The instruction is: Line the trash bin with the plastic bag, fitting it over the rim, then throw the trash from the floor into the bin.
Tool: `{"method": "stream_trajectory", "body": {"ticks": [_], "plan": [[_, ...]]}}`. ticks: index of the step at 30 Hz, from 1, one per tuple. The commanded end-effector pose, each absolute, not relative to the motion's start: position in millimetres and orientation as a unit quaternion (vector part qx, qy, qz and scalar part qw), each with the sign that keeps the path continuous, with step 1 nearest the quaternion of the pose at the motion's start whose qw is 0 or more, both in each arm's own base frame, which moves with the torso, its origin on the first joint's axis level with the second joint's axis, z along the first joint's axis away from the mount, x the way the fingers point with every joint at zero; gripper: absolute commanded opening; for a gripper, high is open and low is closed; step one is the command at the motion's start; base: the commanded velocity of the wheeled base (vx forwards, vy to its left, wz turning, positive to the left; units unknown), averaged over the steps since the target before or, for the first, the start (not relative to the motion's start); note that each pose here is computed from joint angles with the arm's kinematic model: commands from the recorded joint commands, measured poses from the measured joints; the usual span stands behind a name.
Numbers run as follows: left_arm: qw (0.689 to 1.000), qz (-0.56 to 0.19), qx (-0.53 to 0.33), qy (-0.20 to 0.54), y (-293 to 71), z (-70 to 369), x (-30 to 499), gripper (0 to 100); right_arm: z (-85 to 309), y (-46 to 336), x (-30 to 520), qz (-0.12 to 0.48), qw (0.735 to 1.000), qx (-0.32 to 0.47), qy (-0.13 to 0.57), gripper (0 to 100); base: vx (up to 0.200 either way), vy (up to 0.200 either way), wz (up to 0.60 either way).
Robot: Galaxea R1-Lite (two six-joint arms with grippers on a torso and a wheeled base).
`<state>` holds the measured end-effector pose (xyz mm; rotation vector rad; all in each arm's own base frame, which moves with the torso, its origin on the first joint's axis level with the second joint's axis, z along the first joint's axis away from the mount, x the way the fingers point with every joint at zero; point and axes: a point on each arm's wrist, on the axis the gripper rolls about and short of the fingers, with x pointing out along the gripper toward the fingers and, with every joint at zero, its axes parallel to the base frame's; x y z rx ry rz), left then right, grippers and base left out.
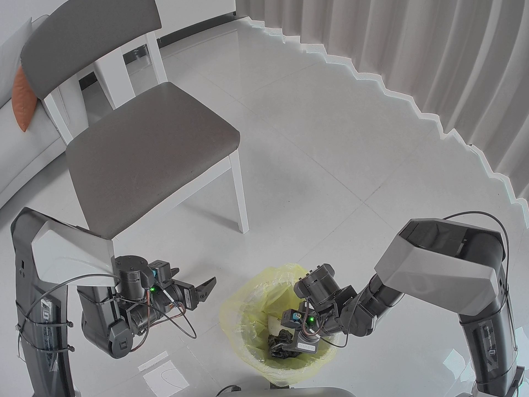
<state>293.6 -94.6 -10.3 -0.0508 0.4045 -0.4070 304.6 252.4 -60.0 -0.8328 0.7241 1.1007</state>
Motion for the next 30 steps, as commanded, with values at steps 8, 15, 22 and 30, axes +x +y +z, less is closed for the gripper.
{"method": "stream_trajectory", "body": {"ticks": [8,15,22,30], "plan": [[0.958,-0.21,-0.024,0.192,-100.1,-7.8,291.1,100,-60.0,250.7,302.2,0.497,0.71,-0.376,0.329,100,0.0,0.0,0.0],[0.952,-0.227,-0.016,0.203,-106.7,-5.9,277.7,100,-11.4,233.7,297.3,0.478,0.74,-0.369,0.296,100,0.0,0.0,0.0],[0.946,-0.245,-0.008,0.212,-112.0,-2.4,263.9,100,36.7,209.3,287.4,0.392,0.826,-0.286,0.288,100,0.0,0.0,0.0],[0.938,-0.275,-0.004,0.212,-114.2,13.7,240.1,100,74.7,152.5,268.5,0.309,0.871,-0.267,0.272,100,0.0,0.0,0.0]]}}
